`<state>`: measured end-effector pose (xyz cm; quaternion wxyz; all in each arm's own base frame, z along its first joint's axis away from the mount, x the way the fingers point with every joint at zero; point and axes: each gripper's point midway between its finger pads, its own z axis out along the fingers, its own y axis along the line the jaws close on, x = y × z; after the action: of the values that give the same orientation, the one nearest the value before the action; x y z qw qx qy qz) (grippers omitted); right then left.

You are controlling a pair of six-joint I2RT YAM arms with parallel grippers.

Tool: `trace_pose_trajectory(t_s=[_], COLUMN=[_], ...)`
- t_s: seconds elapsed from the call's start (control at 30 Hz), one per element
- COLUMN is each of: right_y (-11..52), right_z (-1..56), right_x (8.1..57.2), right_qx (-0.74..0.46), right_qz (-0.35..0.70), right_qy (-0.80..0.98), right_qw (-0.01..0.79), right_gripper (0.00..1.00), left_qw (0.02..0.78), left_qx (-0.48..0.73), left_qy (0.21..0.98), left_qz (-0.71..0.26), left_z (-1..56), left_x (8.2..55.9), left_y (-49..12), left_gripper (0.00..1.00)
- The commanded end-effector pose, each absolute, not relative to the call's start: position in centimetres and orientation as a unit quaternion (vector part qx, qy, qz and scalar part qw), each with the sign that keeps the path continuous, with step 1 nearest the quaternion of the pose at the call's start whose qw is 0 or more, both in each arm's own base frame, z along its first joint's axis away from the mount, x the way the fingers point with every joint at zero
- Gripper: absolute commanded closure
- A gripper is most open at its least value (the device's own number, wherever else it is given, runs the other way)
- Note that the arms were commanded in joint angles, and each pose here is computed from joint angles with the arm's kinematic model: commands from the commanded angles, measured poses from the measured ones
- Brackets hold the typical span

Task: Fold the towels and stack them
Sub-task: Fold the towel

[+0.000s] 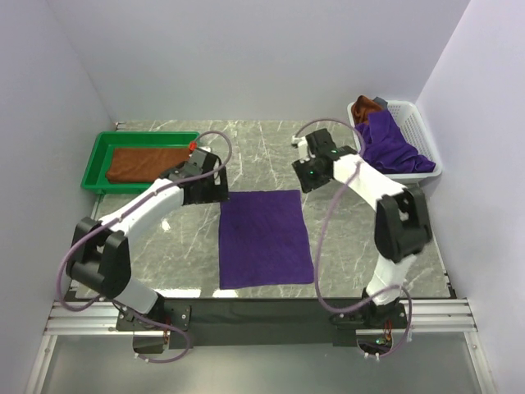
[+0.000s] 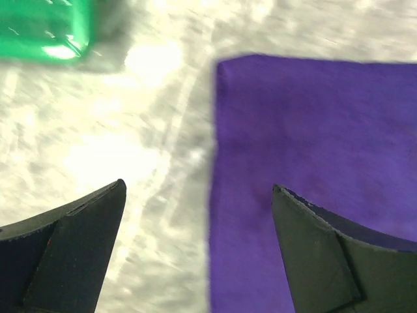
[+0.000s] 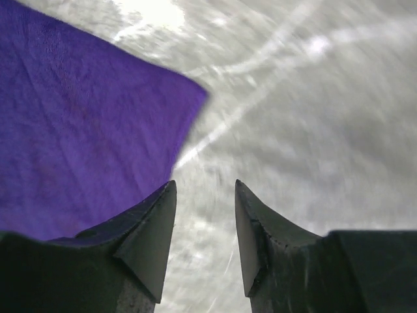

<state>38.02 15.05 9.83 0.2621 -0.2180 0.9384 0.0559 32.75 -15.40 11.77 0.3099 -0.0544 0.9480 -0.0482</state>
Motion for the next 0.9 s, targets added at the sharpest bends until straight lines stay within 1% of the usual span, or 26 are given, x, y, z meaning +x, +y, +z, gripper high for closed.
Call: trace_pose_trajectory(t_s=[0.0,0.07,0.1,0.17,0.2,0.33,0.53,0.7,0.87], right_y=[16.1,16.5,16.3,16.9,16.8,17.1,17.5,17.1,17.5], right_z=[7.8,8.5,7.1,7.6,6.6,6.4,5.2,3.6,2.9], right_x=[38.3,39.9,39.6,40.8,40.7,42.2,42.5,42.0,42.0], right_qx=[-0.33,-0.356,-0.362,-0.381,-0.386,-0.401,-0.413,-0.415,-0.419], right_qz=[0.09,0.09,0.089,0.093,0.095,0.089,0.099,0.096,0.101], right_qy=[0.916,0.905,0.909,0.901,0.903,0.897,0.894,0.898,0.896], right_qw=[0.211,0.214,0.184,0.186,0.165,0.164,0.144,0.111,0.106], right_gripper=[0.53,0.53,0.53,0.53,0.53,0.52,0.52,0.52,0.53], left_qw=[0.33,0.322,0.319,0.31,0.31,0.302,0.308,0.303,0.304], left_qx=[0.019,0.041,0.045,0.05,0.049,0.043,0.033,0.032,0.029], left_qy=[0.942,0.944,0.945,0.948,0.947,0.952,0.95,0.952,0.952], left_qz=[-0.053,-0.059,-0.061,-0.062,-0.061,-0.041,-0.026,-0.027,-0.025], left_z=[12.6,12.0,11.7,10.8,10.6,9.1,9.4,9.2,9.3], left_x=[35.5,35.9,36.0,36.0,36.0,35.4,36.0,35.9,36.0], left_y=[-14.8,-14.9,-14.8,-14.7,-14.6,-13.7,-13.3,-13.3,-13.3], left_gripper=[0.01,0.01,0.01,0.01,0.01,0.01,0.02,0.02,0.03])
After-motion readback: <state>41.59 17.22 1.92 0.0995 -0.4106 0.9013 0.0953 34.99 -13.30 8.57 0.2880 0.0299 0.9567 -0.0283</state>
